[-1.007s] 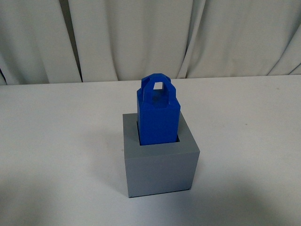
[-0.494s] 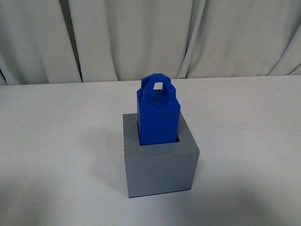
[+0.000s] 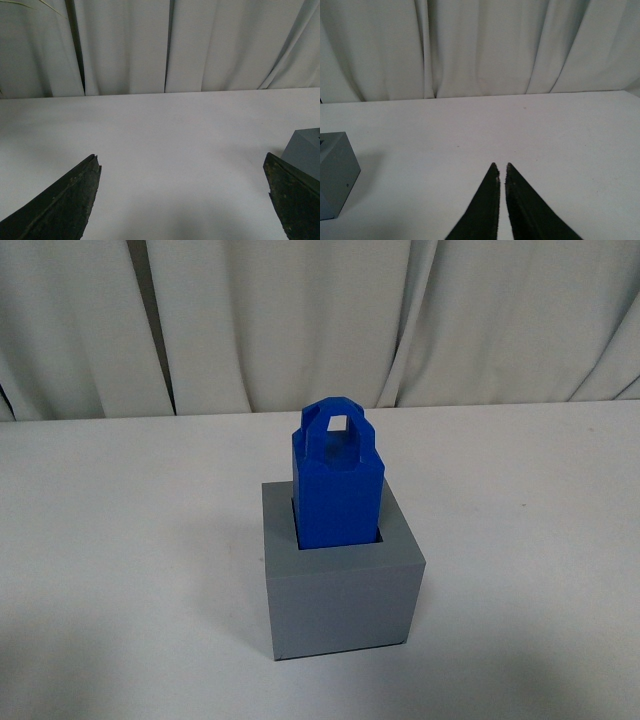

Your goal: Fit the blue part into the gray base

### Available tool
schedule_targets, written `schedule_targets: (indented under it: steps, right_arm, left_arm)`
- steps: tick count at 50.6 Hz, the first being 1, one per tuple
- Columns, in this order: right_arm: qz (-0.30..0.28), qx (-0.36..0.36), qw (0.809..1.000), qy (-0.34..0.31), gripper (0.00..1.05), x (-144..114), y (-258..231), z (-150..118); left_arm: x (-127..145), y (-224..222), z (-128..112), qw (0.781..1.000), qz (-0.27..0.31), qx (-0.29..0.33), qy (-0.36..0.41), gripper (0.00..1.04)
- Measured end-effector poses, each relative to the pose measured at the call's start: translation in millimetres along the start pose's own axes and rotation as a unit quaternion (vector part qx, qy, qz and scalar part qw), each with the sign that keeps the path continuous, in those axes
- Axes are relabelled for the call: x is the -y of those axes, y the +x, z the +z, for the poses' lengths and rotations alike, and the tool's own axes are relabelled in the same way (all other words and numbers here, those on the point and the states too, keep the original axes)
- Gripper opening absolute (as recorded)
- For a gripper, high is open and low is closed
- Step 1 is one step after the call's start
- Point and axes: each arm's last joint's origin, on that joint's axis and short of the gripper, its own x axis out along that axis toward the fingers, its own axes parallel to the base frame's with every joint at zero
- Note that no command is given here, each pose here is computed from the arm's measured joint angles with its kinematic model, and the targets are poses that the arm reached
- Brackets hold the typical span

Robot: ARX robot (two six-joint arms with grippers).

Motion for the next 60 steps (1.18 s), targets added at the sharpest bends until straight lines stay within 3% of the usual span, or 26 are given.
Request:
schedule_targets:
  steps: [29, 60]
  right_arm:
    - [0.000, 0.000, 1.000, 0.000, 0.99, 0.0, 0.0, 0.0]
    - [0.000, 0.000, 1.000, 0.000, 0.97, 0.0, 0.0, 0.0]
  left_arm:
    - [0.0, 0.0, 0.0, 1.000, 0.000, 0.000, 0.000, 0.99]
    - [0.0, 0.0, 0.0, 1.000, 0.000, 0.000, 0.000, 0.99]
